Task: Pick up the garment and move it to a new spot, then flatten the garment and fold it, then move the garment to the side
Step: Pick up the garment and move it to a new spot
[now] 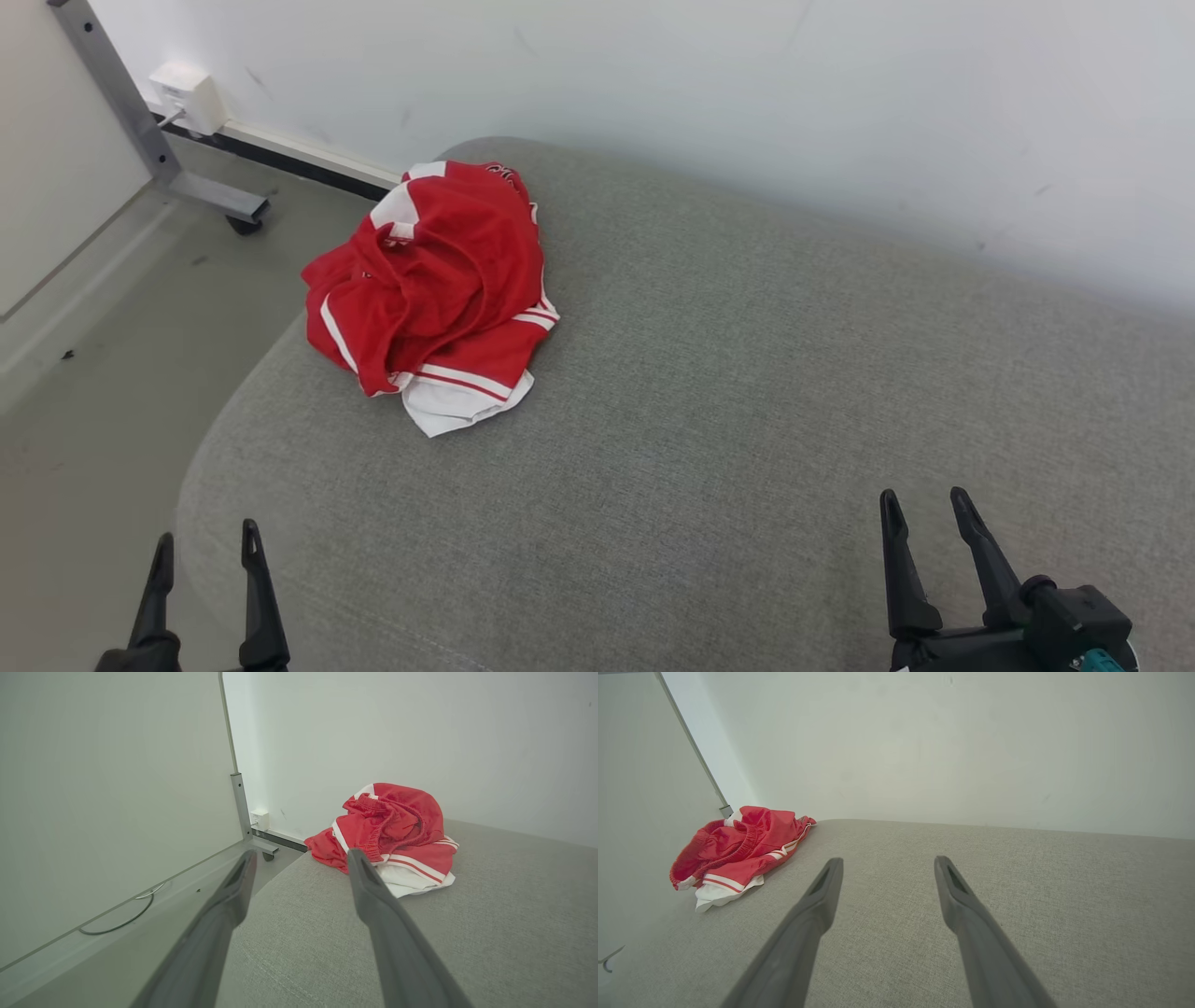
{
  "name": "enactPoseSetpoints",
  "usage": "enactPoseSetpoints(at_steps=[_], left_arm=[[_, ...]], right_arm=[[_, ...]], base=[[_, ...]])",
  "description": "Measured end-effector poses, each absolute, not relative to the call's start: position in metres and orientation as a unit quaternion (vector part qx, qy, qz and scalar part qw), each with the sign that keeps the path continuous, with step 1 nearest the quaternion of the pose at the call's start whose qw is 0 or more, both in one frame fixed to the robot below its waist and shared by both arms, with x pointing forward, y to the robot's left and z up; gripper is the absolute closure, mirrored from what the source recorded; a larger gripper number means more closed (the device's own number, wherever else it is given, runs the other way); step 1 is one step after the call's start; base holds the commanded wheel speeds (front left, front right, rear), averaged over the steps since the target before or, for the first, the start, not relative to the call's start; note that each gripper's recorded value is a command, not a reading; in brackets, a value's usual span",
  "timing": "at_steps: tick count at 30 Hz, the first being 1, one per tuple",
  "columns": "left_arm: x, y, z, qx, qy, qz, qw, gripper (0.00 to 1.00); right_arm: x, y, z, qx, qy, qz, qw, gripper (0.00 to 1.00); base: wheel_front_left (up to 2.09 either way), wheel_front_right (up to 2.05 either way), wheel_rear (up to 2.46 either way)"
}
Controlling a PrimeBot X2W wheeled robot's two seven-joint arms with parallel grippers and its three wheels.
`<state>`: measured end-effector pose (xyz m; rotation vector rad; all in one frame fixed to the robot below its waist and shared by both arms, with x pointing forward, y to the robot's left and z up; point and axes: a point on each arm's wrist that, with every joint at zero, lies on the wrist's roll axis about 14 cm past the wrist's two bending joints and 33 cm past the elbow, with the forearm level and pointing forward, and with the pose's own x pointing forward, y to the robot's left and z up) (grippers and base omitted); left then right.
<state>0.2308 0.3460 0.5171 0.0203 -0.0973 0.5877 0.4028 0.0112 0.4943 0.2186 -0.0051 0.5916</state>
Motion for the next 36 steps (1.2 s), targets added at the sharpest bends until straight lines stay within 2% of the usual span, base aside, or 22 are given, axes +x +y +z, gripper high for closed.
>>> enactPoseSetpoints(at_steps=[9,17,29,36], left_arm=[[0.224,0.354,0.517,0.014,-0.045,0.305,0.951,0.00],[0.248,0.355,0.525,-0.004,-0.056,0.291,0.955,0.00],[0.371,0.371,0.609,0.035,-0.127,0.211,0.968,0.00],[0.447,0.370,0.621,0.046,-0.119,0.176,0.976,0.00]], right_arm=[[0.402,0.015,0.493,0.110,0.000,0.296,0.949,0.00],[0.409,0.007,0.492,0.106,-0.004,0.284,0.953,0.00],[0.454,-0.037,0.495,0.078,-0.028,0.227,0.970,0.00],[0.473,-0.083,0.478,0.072,-0.020,0.168,0.983,0.00]], base=[[0.00,0.00,0.00],[0.00,0.00,0.00],[0.00,0.00,0.00],[0.00,0.00,0.00]])
